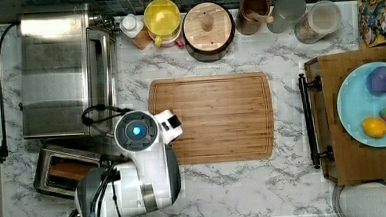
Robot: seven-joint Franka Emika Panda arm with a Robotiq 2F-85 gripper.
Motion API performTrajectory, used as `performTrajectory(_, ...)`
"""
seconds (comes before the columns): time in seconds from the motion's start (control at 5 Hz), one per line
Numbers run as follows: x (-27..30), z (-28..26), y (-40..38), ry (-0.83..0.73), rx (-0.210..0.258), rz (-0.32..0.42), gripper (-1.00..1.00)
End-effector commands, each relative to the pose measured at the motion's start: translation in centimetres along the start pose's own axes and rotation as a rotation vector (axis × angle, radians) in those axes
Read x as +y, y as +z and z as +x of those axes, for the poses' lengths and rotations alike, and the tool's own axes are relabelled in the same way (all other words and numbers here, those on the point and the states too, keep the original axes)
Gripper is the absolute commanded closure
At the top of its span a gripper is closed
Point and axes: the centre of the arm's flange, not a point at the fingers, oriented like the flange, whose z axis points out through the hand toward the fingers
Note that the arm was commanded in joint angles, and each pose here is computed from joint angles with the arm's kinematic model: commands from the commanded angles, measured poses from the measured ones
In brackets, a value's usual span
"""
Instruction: Turn on the toaster.
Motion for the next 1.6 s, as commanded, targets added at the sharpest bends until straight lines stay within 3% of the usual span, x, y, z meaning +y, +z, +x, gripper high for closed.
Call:
performTrajectory(0.2,-3.3,-5.2,1.2,-0.117,0.023,-0.044,1.0)
performTrajectory(0.4,-3.3,-7.4,1.3,-0.117,0.046,-0.026,1.0)
performTrajectory(0.8,-4.4,-9.9,1.1,-0.211,-0.02,-0.026,1.0)
performTrajectory(1.0,-5.5,-11.8,1.7,-0.268,0.016,-0.035,1.0)
performTrajectory(1.2,-6.0,-12.3,2.2,-0.304,0.017,-0.042,1.0)
performTrajectory(1.6,-4.7,-10.0,2.3,-0.196,0.042,-0.068,1.0)
